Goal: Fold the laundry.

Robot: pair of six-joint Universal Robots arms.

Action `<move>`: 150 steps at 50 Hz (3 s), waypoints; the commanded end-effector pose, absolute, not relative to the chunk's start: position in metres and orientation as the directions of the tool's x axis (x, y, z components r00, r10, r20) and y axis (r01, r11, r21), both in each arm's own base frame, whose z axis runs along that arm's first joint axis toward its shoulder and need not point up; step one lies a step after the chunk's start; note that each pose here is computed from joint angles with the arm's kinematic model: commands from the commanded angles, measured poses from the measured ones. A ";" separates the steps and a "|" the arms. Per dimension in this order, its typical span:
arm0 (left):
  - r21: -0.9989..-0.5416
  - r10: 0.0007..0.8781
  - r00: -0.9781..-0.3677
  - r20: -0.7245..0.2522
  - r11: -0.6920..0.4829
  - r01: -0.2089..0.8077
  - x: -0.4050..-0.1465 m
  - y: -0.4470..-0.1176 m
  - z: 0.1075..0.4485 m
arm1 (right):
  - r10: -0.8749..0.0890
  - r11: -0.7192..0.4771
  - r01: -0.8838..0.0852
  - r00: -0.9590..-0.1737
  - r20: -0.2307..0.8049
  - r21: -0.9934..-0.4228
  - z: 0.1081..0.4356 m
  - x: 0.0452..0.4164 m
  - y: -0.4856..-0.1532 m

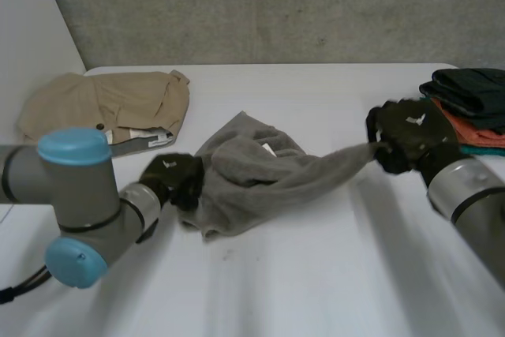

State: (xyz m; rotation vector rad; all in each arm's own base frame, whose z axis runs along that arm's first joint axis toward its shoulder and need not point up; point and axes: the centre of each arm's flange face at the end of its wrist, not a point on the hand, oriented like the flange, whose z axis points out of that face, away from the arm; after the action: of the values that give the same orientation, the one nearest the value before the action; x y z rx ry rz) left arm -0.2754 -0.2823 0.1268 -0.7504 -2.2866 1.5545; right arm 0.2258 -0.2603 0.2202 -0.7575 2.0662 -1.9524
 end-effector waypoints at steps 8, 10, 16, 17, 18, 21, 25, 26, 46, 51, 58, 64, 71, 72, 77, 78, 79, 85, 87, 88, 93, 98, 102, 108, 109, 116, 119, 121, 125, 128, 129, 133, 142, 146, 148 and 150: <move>-0.994 0.522 -0.849 -0.080 -0.107 0.027 -0.236 -0.267 0.301 | -0.362 -0.222 -0.277 -0.867 0.343 -0.935 0.322 0.197 -0.280; -0.993 0.539 -0.839 -0.076 -0.113 0.017 -0.235 -0.266 0.305 | -0.369 -0.227 -0.283 -0.860 0.352 -0.932 0.325 0.199 -0.280; -0.999 0.551 -0.833 -0.049 -0.027 0.041 -0.231 -0.269 0.291 | -0.382 -0.145 -0.393 -0.824 0.418 -0.908 0.308 0.200 -0.285; -0.999 0.553 -0.832 -0.044 -0.007 0.049 -0.231 -0.270 0.286 | -0.389 -0.133 -0.414 -0.814 0.431 -0.901 0.305 0.201 -0.285; -0.998 0.554 -0.831 -0.042 0.012 0.059 -0.231 -0.272 0.280 | -0.398 -0.123 -0.433 -0.803 0.444 -0.893 0.301 0.202 -0.285; -0.989 0.558 -0.829 -0.037 0.099 0.110 -0.234 -0.282 0.249 | -0.444 -0.080 -0.485 -0.765 0.467 -0.871 0.281 0.211 -0.286; -0.961 0.583 -0.809 -0.074 0.175 0.214 -0.242 -0.299 0.196 | -0.473 -0.026 -0.501 -0.756 0.452 -0.865 0.251 0.222 -0.297; -0.959 0.585 -0.807 -0.081 0.175 0.223 -0.243 -0.301 0.192 | -0.479 0.004 -0.505 -0.759 0.441 -0.863 0.236 0.226 -0.302; -0.911 0.474 -0.862 -0.178 0.253 0.326 -0.240 -0.301 0.180 | -0.441 0.078 -0.496 -0.795 0.417 -0.865 0.181 0.236 -0.313; -0.917 0.498 -0.848 -0.183 0.224 0.330 -0.246 -0.275 0.179 | -0.437 0.075 -0.492 -0.798 0.415 -0.867 0.183 0.234 -0.310; -0.903 0.522 -0.829 -0.200 0.230 0.363 -0.250 -0.261 0.151 | -0.438 0.079 -0.495 -0.797 0.416 -0.865 0.181 0.232 -0.308; -0.896 0.500 -0.827 -0.255 0.200 0.397 -0.249 -0.279 0.133 | -0.439 0.085 -0.497 -0.797 0.415 -0.864 0.179 0.232 -0.307; -0.886 0.456 -0.832 -0.316 0.170 0.430 -0.245 -0.314 0.118 | -0.437 0.085 -0.499 -0.796 0.418 -0.862 0.178 0.231 -0.307; -0.885 0.450 -0.835 -0.315 0.179 0.430 -0.243 -0.318 0.117 | -0.436 0.084 -0.500 -0.796 0.420 -0.862 0.178 0.231 -0.307; -0.892 0.428 -0.849 -0.309 0.178 0.415 -0.234 -0.314 0.140 | -0.401 0.050 -0.531 -0.786 0.470 -0.846 0.195 0.223 -0.311; -0.898 0.422 -0.853 -0.307 0.169 0.407 -0.232 -0.312 0.149 | -0.391 0.032 -0.541 -0.781 0.487 -0.841 0.202 0.221 -0.311; -0.905 0.417 -0.857 -0.304 0.155 0.397 -0.231 -0.310 0.159 | -0.382 0.020 -0.555 -0.773 0.507 -0.831 0.208 0.219 -0.311; -0.959 0.406 -0.876 -0.262 -0.007 0.283 -0.217 -0.280 0.257 | -0.294 -0.092 -0.685 -0.675 0.677 -0.723 0.280 0.202 -0.298; -0.961 0.452 -0.858 -0.245 0.002 0.275 -0.212 -0.264 0.279 | -0.265 -0.118 -0.703 -0.659 0.704 -0.702 0.300 0.198 -0.291; -0.961 0.466 -0.851 -0.241 0.005 0.275 -0.211 -0.260 0.286 | -0.236 -0.140 -0.711 -0.652 0.721 -0.689 0.319 0.194 -0.285; -0.943 0.538 -0.823 -0.185 0.137 0.302 -0.199 -0.242 0.315 | -0.203 -0.175 -0.730 -0.630 0.749 -0.661 0.355 0.189 -0.266; -0.910 0.537 -0.824 -0.182 0.225 0.348 -0.189 -0.249 0.321 | -0.286 -0.097 -0.808 -0.536 0.794 -0.581 0.345 0.183 -0.261; -0.885 0.549 -0.807 -0.219 0.237 0.402 -0.191 -0.269 0.311 | -0.358 -0.054 -0.843 -0.484 0.798 -0.535 0.318 0.187 -0.276; -0.862 0.583 -0.768 -0.266 0.213 0.461 -0.219 -0.312 0.270 | -0.384 -0.002 -0.849 -0.487 0.784 -0.529 0.278 0.202 -0.308; -0.866 0.577 -0.767 -0.281 0.191 0.462 -0.223 -0.318 0.268 | -0.373 0.000 -0.845 -0.496 0.784 -0.534 0.270 0.207 -0.319; -0.922 0.415 -0.826 -0.382 -0.106 0.373 -0.248 -0.386 0.286 | -0.148 -0.090 -0.771 -0.616 0.774 -0.631 0.277 0.222 -0.380; -0.909 0.309 -0.875 -0.373 -0.311 0.277 -0.255 -0.410 0.318 | 0.043 -0.248 -0.678 -0.722 0.691 -0.692 0.310 0.226 -0.410; -0.889 0.272 -0.898 -0.345 -0.403 0.219 -0.257 -0.415 0.335 | 0.163 -0.387 -0.605 -0.788 0.594 -0.696 0.339 0.224 -0.422; -0.823 0.237 -0.938 -0.251 -0.562 0.078 -0.257 -0.413 0.374 | 0.278 -0.566 -0.518 -0.852 0.443 -0.641 0.381 0.219 -0.422; -0.793 0.256 -0.947 -0.195 -0.609 -0.001 -0.255 -0.408 0.388 | 0.302 -0.634 -0.485 -0.872 0.385 -0.602 0.396 0.216 -0.415; -0.792 0.259 -0.948 -0.184 -0.610 -0.013 -0.254 -0.408 0.389 | 0.298 -0.641 -0.479 -0.876 0.380 -0.600 0.397 0.216 -0.414; -0.816 0.284 -0.946 -0.157 -0.577 -0.038 -0.252 -0.407 0.383 | 0.250 -0.637 -0.468 -0.877 0.410 -0.613 0.386 0.221 -0.411; -0.950 0.371 -0.920 -0.127 -0.312 0.006 -0.254 -0.402 0.297 | 0.022 -0.441 -0.499 -0.837 0.547 -0.746 0.300 0.223 -0.415; -0.982 0.426 -0.897 -0.116 -0.187 0.038 -0.255 -0.389 0.254 | -0.079 -0.323 -0.528 -0.812 0.578 -0.786 0.256 0.220 -0.413; -0.991 0.453 -0.885 -0.110 -0.122 0.061 -0.255 -0.380 0.233 | -0.140 -0.249 -0.544 -0.798 0.586 -0.801 0.231 0.216 -0.409; -0.994 0.475 -0.873 -0.105 -0.050 0.093 -0.254 -0.368 0.212 | -0.182 -0.201 -0.554 -0.789 0.587 -0.808 0.217 0.213 -0.405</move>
State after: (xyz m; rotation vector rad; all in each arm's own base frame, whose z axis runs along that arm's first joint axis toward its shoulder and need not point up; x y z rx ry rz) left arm -0.2548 -0.3926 0.2652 -0.5222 -1.7845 2.2117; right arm 0.2210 -0.4134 0.2690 -0.9088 1.9029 -2.7213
